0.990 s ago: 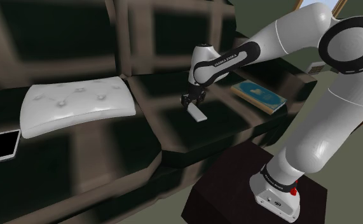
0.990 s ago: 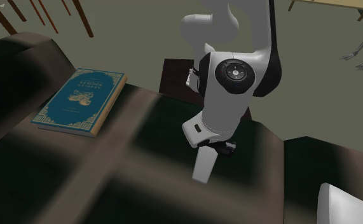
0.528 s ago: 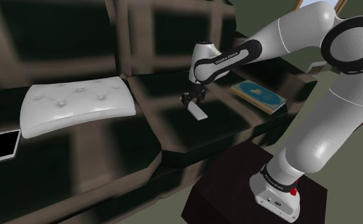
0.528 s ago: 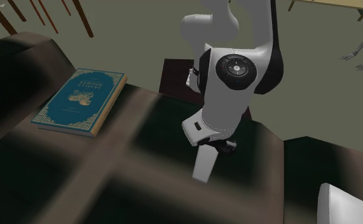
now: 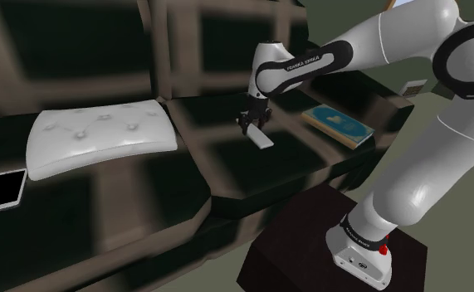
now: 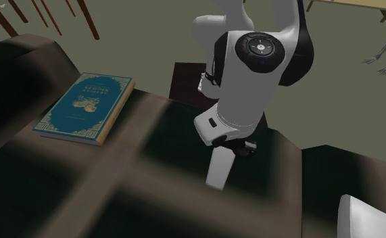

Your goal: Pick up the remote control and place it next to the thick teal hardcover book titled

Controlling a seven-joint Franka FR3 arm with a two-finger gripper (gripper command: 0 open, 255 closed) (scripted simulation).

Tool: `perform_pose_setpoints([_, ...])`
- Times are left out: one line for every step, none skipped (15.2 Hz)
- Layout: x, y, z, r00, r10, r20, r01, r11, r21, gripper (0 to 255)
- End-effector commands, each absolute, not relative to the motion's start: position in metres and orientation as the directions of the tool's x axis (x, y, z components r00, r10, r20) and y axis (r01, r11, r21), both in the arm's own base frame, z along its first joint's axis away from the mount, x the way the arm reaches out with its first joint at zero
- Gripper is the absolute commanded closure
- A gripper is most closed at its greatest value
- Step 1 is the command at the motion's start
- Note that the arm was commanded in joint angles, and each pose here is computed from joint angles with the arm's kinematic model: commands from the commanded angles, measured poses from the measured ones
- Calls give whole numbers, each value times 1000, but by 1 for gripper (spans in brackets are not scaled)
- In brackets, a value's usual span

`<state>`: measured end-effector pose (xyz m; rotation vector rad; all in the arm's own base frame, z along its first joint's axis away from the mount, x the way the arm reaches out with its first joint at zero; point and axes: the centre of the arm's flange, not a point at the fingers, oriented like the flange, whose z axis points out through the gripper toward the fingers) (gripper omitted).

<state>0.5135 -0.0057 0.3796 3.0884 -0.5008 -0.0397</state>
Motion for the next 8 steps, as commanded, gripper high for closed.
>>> perform_pose_setpoints([512, -6, 391, 948, -316, -23, -316, -949, 16, 255])
perform_pose_setpoints([512, -6, 396, 948, -316, -23, -316, -949, 16, 255])
perform_pose_setpoints([512, -6, 401, 948, -316, -23, -316, -949, 16, 255])
perform_pose_setpoints([512, -6, 407, 948, -316, -23, -316, -949, 16, 255])
perform_pose_setpoints([512, -6, 412, 948, -316, -23, -316, -949, 16, 255])
perform_pose_setpoints([512, -6, 417, 948, -316, -23, -316, -949, 16, 255])
perform_pose_setpoints([512, -6, 422, 948, -316, -23, -316, -949, 16, 255])
perform_pose_setpoints([512, -6, 428, 948, -316, -23, -316, -949, 16, 255])
